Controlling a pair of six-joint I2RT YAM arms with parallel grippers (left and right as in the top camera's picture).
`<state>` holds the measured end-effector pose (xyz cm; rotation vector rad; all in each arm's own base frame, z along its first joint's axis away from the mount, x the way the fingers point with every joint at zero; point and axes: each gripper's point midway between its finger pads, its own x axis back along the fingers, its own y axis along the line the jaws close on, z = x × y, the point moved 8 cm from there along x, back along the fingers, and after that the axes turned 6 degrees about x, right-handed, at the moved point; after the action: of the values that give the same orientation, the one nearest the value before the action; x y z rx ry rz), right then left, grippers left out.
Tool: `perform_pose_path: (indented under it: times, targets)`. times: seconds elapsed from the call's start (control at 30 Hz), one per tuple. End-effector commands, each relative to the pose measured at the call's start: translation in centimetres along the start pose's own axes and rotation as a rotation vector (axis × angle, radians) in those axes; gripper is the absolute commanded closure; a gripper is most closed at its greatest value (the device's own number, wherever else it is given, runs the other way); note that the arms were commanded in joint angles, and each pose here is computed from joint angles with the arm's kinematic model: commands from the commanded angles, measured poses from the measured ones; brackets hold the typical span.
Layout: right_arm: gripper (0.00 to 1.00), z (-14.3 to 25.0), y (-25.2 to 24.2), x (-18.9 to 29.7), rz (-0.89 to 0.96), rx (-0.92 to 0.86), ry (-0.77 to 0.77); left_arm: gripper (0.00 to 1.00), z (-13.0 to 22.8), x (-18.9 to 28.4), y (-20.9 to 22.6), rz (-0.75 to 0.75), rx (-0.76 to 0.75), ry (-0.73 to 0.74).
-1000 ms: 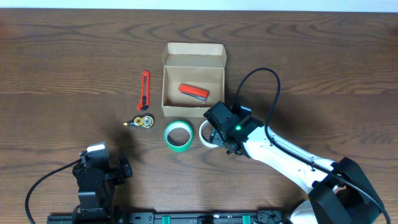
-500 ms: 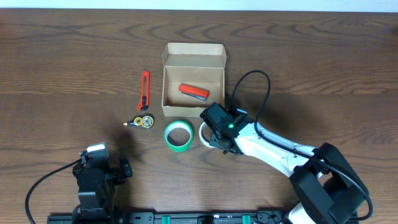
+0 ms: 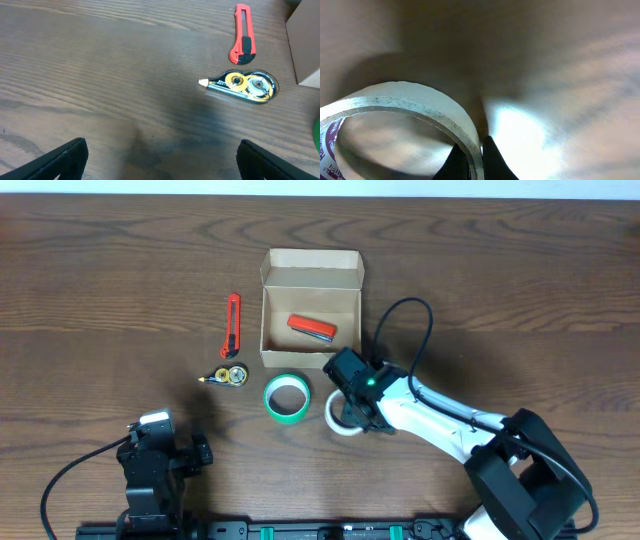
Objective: Pack container
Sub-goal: 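Lift the white tape roll with the right gripper and lower it into the box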
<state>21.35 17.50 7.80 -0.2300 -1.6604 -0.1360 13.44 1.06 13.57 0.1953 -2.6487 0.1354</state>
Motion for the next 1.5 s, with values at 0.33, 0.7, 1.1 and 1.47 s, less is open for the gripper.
perform_pose_path:
  times: [0.33, 0.7, 1.1, 1.47]
  targets:
    - [0.99, 0.1, -2.7, 10.3, -0.119, 0.246, -0.241, 0.05, 0.2, -0.1, 0.2, -0.021, -0.006, 0.001]
    - [0.99, -11.1, 0.4, 16.8, -0.121, 0.681, -0.717, 0.05, 0.2, -0.1, 0.2, -0.021, -0.006, 0.001]
    - [0.99, -17.9, 8.0, 12.1, -0.068, 1.114, -0.66, 0.05, 0.2, -0.1, 0.2, -0.021, -0.006, 0.001]
    - [0.99, -17.6, 9.3, 10.0, -0.066, 1.266, -0.61, 0.05, 0.2, -0.1, 0.2, -0.021, -0.006, 0.001]
